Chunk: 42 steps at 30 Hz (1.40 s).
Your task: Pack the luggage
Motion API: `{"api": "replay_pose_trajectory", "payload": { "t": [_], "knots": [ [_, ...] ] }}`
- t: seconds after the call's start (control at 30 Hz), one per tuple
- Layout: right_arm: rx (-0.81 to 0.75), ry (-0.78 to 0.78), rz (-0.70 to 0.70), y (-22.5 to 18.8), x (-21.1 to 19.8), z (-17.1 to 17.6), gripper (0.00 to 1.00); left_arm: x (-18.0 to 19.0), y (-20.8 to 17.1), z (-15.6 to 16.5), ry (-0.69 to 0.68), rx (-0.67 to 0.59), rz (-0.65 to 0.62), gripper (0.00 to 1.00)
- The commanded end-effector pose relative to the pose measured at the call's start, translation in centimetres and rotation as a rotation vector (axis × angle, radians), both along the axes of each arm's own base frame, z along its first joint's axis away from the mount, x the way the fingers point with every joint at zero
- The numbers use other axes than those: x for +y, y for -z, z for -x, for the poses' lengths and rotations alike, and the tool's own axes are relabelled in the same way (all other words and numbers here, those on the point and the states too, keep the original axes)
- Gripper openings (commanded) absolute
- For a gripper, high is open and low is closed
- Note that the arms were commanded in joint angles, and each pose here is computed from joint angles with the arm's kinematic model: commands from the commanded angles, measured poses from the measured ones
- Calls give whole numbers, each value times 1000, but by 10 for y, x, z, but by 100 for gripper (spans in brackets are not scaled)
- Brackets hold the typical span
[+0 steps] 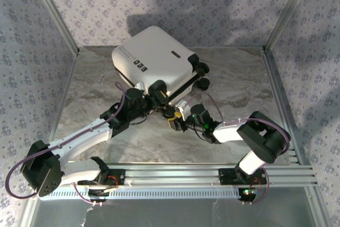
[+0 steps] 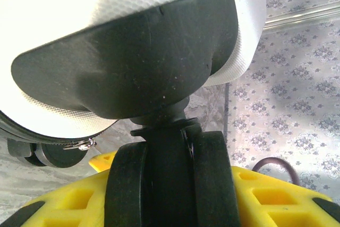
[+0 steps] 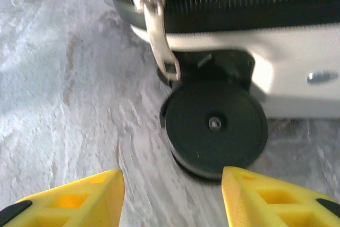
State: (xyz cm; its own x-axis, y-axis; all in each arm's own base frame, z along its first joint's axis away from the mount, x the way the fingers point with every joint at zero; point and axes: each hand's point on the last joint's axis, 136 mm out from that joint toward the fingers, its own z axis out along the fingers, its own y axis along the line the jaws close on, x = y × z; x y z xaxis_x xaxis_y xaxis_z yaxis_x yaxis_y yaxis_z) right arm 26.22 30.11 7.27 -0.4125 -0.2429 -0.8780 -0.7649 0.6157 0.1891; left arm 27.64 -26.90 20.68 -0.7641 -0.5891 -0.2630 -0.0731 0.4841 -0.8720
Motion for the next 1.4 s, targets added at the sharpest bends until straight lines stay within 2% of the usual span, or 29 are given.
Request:
{"api": "replay_pose_trajectory", "payload": {
  "t": [0.0,0.4,0.77,0.97,1.17,1.37],
  "knots": [
    [-87,16,-76,-28,7,-8,52,-11,-70,2,76,-259,71,13],
    [-104,-40,-120,-45,42,-26,53,-7,-76,10,88,-280,95,13],
    [-71,-24,-153,-47,55,-39,50,-22,-100,15,159,-368,203,12],
    [-78,3,-194,-63,55,-45,27,-21,-112,19,170,-414,234,11],
    [-89,18,-177,-75,48,-45,11,-5,-133,28,141,-504,247,11],
    [-95,45,-156,-77,41,-47,3,13,-143,37,107,-560,243,11]
  ]
}}
